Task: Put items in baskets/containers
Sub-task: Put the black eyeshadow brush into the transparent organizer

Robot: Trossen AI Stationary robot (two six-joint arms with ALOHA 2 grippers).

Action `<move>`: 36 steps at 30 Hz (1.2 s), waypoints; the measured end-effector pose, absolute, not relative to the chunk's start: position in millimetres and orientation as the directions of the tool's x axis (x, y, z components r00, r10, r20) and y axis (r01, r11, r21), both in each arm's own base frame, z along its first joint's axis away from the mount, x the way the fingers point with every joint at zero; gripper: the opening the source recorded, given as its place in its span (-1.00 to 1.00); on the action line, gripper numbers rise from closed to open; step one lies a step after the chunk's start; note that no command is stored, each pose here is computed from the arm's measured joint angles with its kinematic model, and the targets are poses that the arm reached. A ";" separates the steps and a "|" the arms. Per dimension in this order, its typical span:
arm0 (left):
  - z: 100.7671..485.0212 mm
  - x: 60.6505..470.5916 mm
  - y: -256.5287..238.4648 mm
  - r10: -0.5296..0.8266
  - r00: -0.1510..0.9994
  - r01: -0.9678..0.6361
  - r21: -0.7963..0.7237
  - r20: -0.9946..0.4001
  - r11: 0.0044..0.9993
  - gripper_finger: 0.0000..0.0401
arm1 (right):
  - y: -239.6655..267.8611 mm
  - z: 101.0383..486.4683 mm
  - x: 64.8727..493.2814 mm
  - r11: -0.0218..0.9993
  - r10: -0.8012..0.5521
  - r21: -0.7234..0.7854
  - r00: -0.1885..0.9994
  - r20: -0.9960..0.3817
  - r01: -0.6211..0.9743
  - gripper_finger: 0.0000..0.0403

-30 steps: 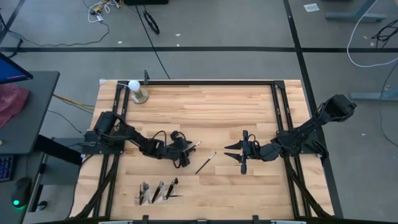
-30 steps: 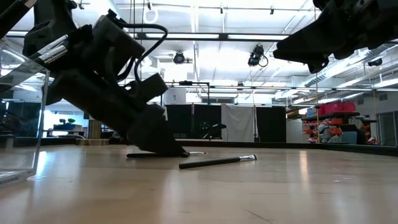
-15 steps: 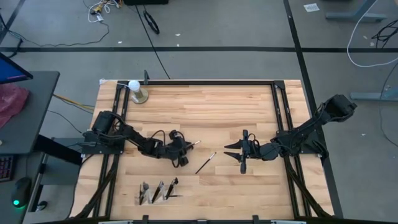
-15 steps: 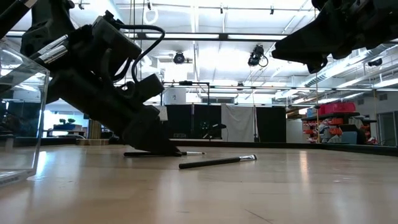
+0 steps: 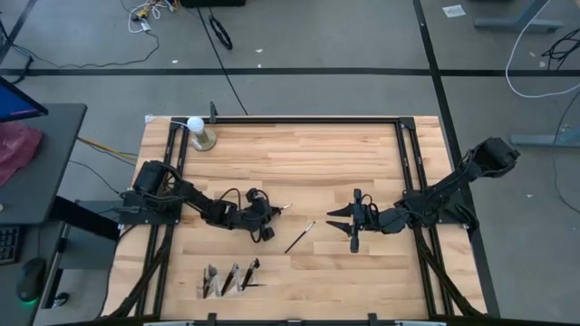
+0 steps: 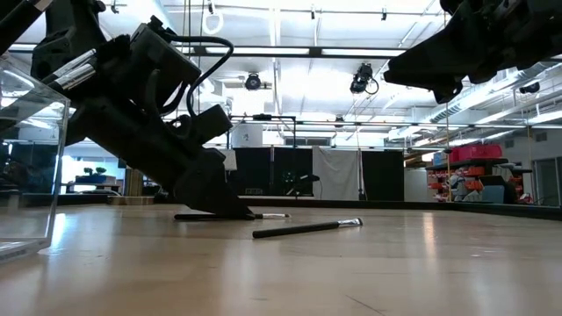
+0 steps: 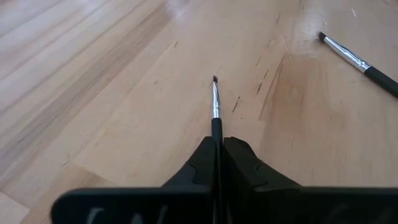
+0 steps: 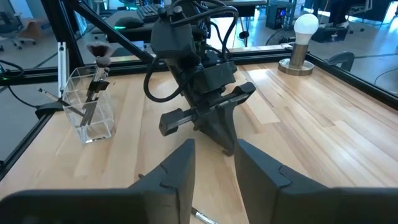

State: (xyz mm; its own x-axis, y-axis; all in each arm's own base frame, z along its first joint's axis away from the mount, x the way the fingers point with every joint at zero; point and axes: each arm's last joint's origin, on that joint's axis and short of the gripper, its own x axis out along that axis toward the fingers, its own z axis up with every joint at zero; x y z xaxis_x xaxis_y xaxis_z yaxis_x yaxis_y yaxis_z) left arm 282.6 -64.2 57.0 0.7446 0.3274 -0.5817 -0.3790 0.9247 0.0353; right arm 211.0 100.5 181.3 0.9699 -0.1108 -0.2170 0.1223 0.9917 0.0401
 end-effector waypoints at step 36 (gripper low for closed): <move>119.8 312.8 -75.8 0.061 0.998 -0.061 -0.214 -0.006 0.975 -0.94 | 101.9 135.6 237.6 0.991 -0.118 0.032 0.961 -0.251 0.131 -0.33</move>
State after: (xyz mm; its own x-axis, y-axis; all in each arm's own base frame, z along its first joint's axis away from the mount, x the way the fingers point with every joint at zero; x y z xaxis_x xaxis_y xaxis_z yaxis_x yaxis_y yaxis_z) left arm 312.8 -75.8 119.8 0.9981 0.0607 -0.0061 -0.0606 0.9750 -0.2138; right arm 237.6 101.9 135.6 0.9606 -0.1185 -0.2515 0.1305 0.9909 0.0317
